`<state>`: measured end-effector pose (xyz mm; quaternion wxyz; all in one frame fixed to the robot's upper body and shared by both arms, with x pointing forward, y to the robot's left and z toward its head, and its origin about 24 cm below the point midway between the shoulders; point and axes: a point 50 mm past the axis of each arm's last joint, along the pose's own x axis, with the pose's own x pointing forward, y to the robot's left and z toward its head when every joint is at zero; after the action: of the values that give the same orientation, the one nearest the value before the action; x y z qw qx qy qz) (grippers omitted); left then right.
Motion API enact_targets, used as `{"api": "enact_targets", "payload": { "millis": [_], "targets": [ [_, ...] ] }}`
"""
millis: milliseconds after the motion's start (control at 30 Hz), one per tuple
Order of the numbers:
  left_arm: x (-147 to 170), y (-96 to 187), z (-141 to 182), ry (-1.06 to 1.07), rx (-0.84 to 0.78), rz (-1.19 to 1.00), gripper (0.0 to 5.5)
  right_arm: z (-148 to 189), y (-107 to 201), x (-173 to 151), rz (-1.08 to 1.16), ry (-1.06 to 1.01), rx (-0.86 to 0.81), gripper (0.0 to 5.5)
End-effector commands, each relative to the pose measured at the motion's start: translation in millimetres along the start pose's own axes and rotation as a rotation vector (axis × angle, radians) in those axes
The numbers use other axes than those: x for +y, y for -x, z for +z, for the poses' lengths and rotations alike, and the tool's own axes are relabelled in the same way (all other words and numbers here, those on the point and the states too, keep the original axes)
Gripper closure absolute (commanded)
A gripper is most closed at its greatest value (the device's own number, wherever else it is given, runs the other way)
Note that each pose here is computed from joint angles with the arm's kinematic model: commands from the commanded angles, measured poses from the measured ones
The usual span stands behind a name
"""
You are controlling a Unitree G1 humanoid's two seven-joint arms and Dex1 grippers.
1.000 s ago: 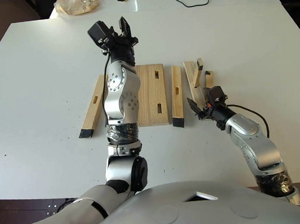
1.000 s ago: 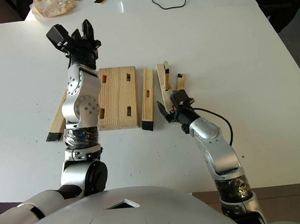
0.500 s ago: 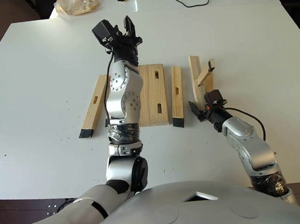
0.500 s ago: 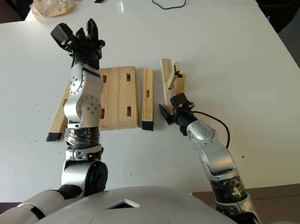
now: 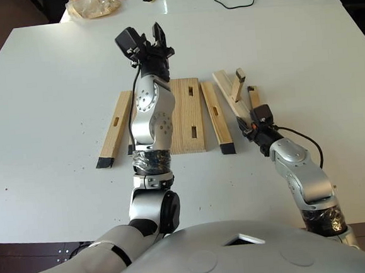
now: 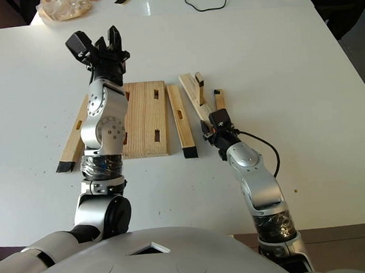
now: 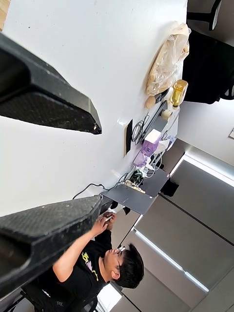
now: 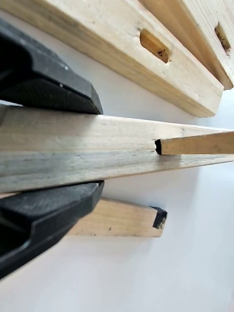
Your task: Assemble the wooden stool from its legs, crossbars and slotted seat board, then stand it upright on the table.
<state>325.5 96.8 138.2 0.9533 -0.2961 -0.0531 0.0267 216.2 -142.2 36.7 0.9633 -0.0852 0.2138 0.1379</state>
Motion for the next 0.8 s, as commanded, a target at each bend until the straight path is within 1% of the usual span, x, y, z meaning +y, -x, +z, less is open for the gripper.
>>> {"api": "enact_targets", "payload": {
  "millis": [33, 100, 167, 233, 300, 333, 367, 400, 467, 533, 600, 700, 800],
  "targets": [
    [12.5, 11.0, -27.1, 0.06, 0.1, 0.05, 3.19, 13.4, -3.9, -4.1, -0.042, -0.034, -0.048, 3.47],
    [14.3, 7.1, -30.2, 0.058, 0.125, 0.032, 3.19, 22.4, -10.1, -8.5, -0.071, -0.087, -0.08, 3.47],
    [15.0, 1.4, -31.3, 0.072, 0.146, 0.003, 3.19, 38.6, -21.6, -15.0, -0.089, -0.187, -0.14, 3.47],
    [12.3, -5.6, -29.2, 0.197, 0.183, -0.048, 3.19, 59.5, -34.3, -22.5, -0.07, -0.351, -0.225, 3.47],
    [4.6, -12.6, -12.8, 0.347, 0.193, -0.164, 3.19, 85.6, -45.2, -26.7, 0.052, -0.514, -0.333, 3.47],
    [0.4, -15.0, -1.2, 0.414, 0.196, -0.248, 3.19, 98.5, -48.4, -27.9, 0.135, -0.554, -0.388, 3.47],
    [-1.9, -16.4, 11.1, 0.462, 0.195, -0.331, 3.19, 109.4, -50.3, -29.1, 0.223, -0.574, -0.433, 3.47],
    [-2.8, -16.8, 23.1, 0.495, 0.195, -0.418, 2.99, 117.9, -51.5, -32.6, 0.289, -0.573, -0.468, 3.47],
    [-3.5, -11.8, 45.2, 0.514, 0.197, -0.592, 2.79, 129.2, -50.9, -42.6, 0.416, -0.571, -0.503, 3.47],
    [-1.9, -4.4, 64.1, 0.534, 0.213, -0.727, 2.5, 139.7, -43.3, -54.1, 0.535, -0.557, -0.544, 3.47],
    [-0.2, 4.1, 80.9, 0.538, 0.235, -0.839, 2.21, 151.6, -26.1, -63.2, 0.677, -0.548, -0.604, 3.47],
    [-2.8, 20.7, 101.3, 0.549, 0.279, -1.014, 2.19, 166.7, 5.8, -67.0, 0.889, -0.491, -0.68, 3.47],
    [-6.7, 38.3, 110.4, 0.508, 0.361, -1.148, 2.19, 172.9, 29.9, -55.3, 1.066, -0.401, -0.667, 3.47]
  ]
}}
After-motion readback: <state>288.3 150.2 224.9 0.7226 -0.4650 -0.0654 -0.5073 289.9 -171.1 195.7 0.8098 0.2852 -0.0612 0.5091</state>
